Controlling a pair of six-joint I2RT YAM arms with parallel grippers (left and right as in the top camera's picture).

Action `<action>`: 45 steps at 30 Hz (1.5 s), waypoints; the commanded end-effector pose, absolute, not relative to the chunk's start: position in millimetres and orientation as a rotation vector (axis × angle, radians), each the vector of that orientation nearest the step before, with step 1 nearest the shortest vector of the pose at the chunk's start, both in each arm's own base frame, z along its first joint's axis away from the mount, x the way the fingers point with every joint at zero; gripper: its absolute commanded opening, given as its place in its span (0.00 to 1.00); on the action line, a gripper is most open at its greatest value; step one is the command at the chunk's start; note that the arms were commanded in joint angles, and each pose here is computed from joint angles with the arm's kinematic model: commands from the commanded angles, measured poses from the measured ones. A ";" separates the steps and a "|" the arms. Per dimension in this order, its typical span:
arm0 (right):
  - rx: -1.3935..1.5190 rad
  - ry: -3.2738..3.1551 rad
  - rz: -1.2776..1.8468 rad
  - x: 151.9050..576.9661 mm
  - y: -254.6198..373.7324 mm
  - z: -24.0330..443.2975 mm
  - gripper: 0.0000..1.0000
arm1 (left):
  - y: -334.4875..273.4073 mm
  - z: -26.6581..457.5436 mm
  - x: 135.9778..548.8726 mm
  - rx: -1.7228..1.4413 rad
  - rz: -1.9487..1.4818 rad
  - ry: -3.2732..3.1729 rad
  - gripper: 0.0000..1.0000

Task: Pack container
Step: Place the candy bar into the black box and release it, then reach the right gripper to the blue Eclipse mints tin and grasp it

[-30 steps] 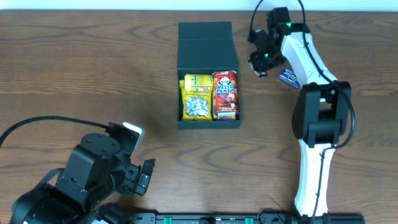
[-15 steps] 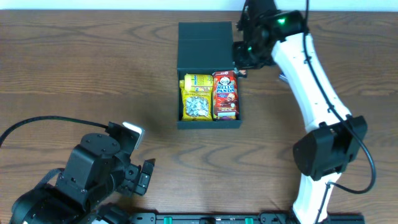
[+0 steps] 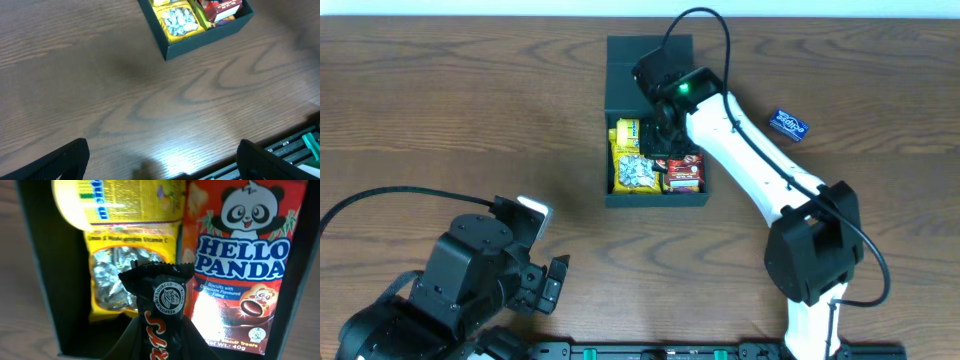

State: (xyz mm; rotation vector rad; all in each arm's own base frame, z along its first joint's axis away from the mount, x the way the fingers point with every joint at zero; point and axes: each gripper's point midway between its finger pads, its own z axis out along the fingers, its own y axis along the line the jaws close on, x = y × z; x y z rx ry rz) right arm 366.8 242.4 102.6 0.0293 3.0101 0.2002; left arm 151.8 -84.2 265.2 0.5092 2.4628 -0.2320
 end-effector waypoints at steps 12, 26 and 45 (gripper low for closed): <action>0.093 2.945 0.121 382.1 231.9 100.8 0.63 | -84.2 266.2 151.2 0.499 -0.239 2.464 0.95; -0.362 2.726 -0.085 487.2 55.6 126.7 0.95 | -84.2 266.2 151.2 0.499 -0.239 2.464 0.95; -0.897 2.573 0.010 500.1 -49.5 96.2 0.99 | -84.2 266.2 151.2 0.499 -0.239 2.464 0.95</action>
